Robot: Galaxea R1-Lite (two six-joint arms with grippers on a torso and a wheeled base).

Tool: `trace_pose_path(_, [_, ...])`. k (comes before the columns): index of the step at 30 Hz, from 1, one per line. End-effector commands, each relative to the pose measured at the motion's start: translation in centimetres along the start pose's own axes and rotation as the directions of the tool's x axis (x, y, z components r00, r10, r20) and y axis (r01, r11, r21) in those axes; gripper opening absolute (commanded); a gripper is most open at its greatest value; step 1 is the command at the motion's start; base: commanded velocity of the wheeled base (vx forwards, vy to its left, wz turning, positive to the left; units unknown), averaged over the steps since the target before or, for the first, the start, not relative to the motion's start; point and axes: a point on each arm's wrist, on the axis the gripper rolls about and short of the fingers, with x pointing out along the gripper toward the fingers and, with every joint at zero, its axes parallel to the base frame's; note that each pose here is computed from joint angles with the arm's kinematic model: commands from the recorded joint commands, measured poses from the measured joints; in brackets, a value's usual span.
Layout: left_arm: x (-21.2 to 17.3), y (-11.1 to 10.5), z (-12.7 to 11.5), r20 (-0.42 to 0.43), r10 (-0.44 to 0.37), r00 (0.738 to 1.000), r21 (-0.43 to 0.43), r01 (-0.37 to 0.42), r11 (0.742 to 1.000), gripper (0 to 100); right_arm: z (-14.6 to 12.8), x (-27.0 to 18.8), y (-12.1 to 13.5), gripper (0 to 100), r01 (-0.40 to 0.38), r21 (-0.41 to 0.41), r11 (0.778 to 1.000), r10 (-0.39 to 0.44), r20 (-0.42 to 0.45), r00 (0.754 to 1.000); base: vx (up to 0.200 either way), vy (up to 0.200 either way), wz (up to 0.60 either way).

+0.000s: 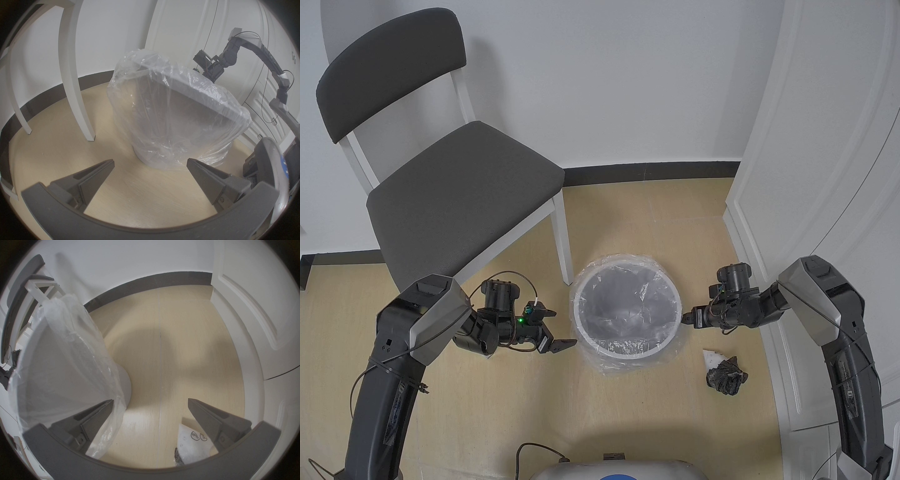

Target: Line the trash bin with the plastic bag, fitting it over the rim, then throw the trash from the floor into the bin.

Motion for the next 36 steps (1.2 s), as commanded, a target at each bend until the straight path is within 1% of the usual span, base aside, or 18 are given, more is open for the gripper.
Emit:
trace_pose_path(1, [-0.2, -0.1, 0.6, 0.007, 0.002, 1.0, 0.008, -0.002, 1.0, 100, -0.7, 1.4, 0.3, 100, -0.003, 0.003, 1.0, 0.003, -0.027, 1.0, 0.0, 0.0, 0.0])
trace_pose_path(5, [-0.5, -0.2, 1.5, 0.015, 0.005, 1.0, 0.017, -0.006, 1.0, 100, -0.1, 0.3, -0.2, 100, 0.005, 0.014, 1.0, -0.004, -0.022, 1.0, 0.0, 0.0, 0.0])
trace_pose_path(6, [-0.8, -0.4, 1.9, 0.015, 0.003, 1.0, 0.019, -0.003, 1.0, 100, 0.3, -0.7, -0.4, 100, 0.007, 0.022, 1.0, -0.007, -0.021, 1.0, 0.0, 0.0, 0.0])
trace_pose_path(9, [-1.2, -0.7, 2.2, 0.011, -0.001, 1.0, 0.018, 0.001, 1.0, 100, 0.5, -2.0, -0.6, 100, 0.011, 0.031, 0.999, -0.011, -0.028, 1.0, 0.0, 0.0, 0.0])
trace_pose_path(13, [-2.5, -1.2, 2.5, -0.001, -0.005, 1.0, 0.012, 0.005, 1.0, 100, 0.5, -5.0, -1.0, 100, 0.019, 0.044, 0.999, -0.017, -0.047, 0.999, 0.0, 0.0, 0.0])
trace_pose_path(14, [-2.6, -1.3, 2.5, -0.002, -0.004, 1.0, 0.012, 0.004, 1.0, 100, 0.6, -5.1, -1.0, 100, 0.017, 0.044, 0.999, -0.015, -0.047, 0.999, 0.0, 0.0, 0.0])
trace_pose_path(15, [-3.0, -1.5, 2.6, 0.008, 0.003, 1.0, 0.014, -0.003, 1.0, 100, 0.8, -6.2, -0.9, 100, 0.0, 0.047, 0.999, 0.001, -0.038, 0.999, 0.0, 0.0, 0.0])
trace_pose_path(21, [-3.7, -2.0, 2.6, 0.037, 0.021, 0.999, 0.032, -0.022, 0.999, 100, 1.4, -9.5, -0.7, 100, -0.011, 0.043, 0.999, 0.01, 0.016, 1.0, 0.0, 0.0, 0.0])
trace_pose_path(27, [-4.7, -2.5, 3.0, 0.03, 0.018, 0.999, 0.016, -0.019, 1.0, 100, 1.4, -12.1, -0.2, 100, -0.028, 0.041, 0.999, 0.027, 0.024, 0.999, 0.0, 0.0, 0.0])
trace_pose_path(34, [-6.2, -3.3, 4.4, 0.032, 0.015, 0.999, 0.004, -0.015, 1.0, 100, 2.0, -15.1, 0.2, 100, -0.029, 0.039, 0.999, 0.027, 0.05, 0.998, 0.0, 0.0, 0.0])
trace_pose_path(36, [-7.0, -3.8, 4.8, 0.044, 0.019, 0.999, -0.003, -0.019, 1.0, 100, 1.9, -16.6, 0.5, 100, -0.03, 0.036, 0.999, 0.028, 0.058, 0.998, 0.0, 0.0, 0.0])
